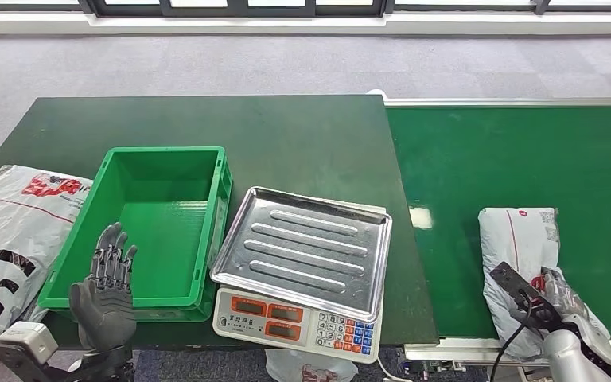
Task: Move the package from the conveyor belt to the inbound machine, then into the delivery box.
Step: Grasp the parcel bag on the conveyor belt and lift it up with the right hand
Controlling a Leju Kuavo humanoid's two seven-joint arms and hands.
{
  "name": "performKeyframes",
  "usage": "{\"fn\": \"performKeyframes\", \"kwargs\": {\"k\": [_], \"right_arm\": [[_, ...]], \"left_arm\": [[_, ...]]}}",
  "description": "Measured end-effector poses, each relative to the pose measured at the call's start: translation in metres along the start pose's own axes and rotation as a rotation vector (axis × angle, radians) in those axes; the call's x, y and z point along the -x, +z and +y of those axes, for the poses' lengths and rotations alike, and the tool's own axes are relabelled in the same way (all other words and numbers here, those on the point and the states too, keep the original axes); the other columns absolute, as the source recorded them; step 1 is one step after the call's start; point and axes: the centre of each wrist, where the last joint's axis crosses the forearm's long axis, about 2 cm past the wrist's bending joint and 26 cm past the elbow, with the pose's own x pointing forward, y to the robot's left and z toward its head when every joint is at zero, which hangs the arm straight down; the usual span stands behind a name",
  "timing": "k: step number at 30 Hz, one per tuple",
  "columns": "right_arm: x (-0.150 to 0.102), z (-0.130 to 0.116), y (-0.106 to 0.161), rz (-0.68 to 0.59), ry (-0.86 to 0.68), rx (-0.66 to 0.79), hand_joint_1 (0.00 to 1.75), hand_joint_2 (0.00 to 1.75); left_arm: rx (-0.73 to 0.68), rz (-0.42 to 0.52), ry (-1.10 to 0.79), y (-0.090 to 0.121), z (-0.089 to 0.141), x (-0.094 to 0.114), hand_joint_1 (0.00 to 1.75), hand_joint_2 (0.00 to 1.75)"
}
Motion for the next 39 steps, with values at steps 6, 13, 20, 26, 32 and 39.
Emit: {"fn": "performKeyframes", "kwargs": {"k": [6,13,20,26,32,39], "right_arm": [[-0.003,0.008,0.002,0.019,0.029,-0.027,0.00,1.75],[-0.011,0.024,0.010,0.001,0.148,-0.050,1.75,1.75],[-0.038,0.028,0.018,-0.097,0.188,0.171,1.75,1.75],[-0.055,0.029,0.024,-0.140,0.166,0.249,1.75,1.75],[-0.067,0.025,0.032,-0.191,0.151,0.345,1.75,1.75],[-0.075,0.020,0.041,-0.263,0.085,0.498,1.75,1.75]], "left_arm": [[0.000,0.005,-0.001,0.000,0.000,0.000,0.00,0.00],[-0.001,0.019,-0.002,-0.001,-0.002,0.000,0.00,0.00],[-0.011,0.012,-0.002,0.003,-0.003,-0.005,0.00,0.00],[-0.022,0.010,-0.001,0.006,-0.004,-0.007,0.00,0.00],[-0.032,0.005,-0.002,0.006,-0.004,-0.008,0.00,0.00],[-0.036,0.000,-0.003,0.006,-0.004,-0.008,0.00,0.00]]}}
